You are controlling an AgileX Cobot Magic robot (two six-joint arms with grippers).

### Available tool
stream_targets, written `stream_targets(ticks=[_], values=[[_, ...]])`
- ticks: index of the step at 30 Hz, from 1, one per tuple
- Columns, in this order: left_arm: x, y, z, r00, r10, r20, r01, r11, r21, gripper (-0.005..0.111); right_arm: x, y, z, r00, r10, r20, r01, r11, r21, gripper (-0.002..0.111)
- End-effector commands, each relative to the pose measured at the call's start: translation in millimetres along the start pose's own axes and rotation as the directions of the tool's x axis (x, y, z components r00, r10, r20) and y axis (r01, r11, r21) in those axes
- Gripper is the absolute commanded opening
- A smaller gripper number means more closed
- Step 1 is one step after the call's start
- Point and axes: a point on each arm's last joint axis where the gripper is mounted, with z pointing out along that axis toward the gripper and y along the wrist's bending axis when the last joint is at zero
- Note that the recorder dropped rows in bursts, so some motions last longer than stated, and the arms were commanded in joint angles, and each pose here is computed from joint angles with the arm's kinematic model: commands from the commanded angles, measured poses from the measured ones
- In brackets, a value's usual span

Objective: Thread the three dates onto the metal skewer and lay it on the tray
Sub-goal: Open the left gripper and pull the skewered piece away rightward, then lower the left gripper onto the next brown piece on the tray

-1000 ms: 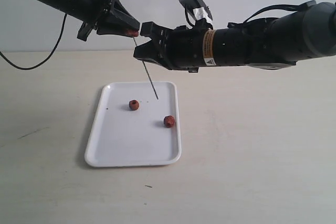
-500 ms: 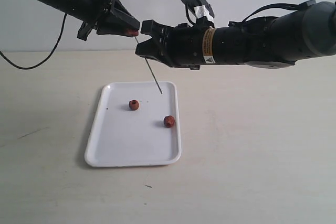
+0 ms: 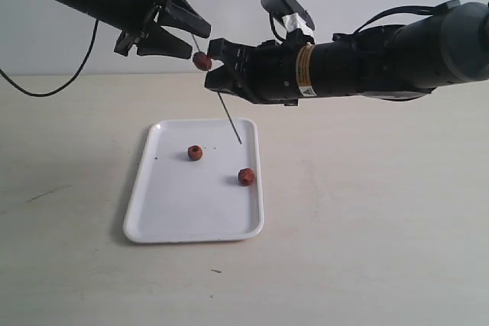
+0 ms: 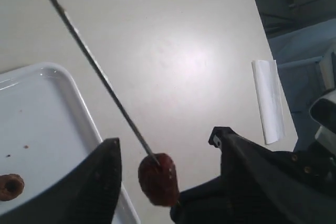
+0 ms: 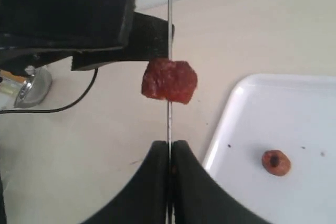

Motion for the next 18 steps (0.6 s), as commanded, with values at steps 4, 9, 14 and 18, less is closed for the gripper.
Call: stream_targets(ticks=[4, 9, 14, 18], values=[[4.5, 2.9, -2.6, 0.994, 0.097, -0.053, -0.102, 0.990, -0.097, 0.055, -8.3, -6.3, -14.2, 0.995, -0.091, -0.029, 0.095, 0.975, 0.199, 0.000], [17.5, 7.8, 3.7, 0.983, 0.147, -0.114, -0.160, 0.981, -0.111, 0.055, -21.3, 11.1, -35.7, 0.981, -0.192, -0.017, 0.190, 0.949, 0.252, 0.000], [51.8, 27.8, 28.0, 0.936, 0.202, -0.290, -0.249, 0.959, -0.136, 0.055, -31.2, 9.7, -79.8, 0.980, -0.194, 0.052, 0.170, 0.939, 0.300, 0.000], [64.8, 22.6, 46.3, 0.804, 0.388, -0.450, -0.494, 0.858, -0.142, 0.055, -18.0, -10.2, -90.7, 0.989, -0.145, 0.026, 0.127, 0.931, 0.343, 0.000]])
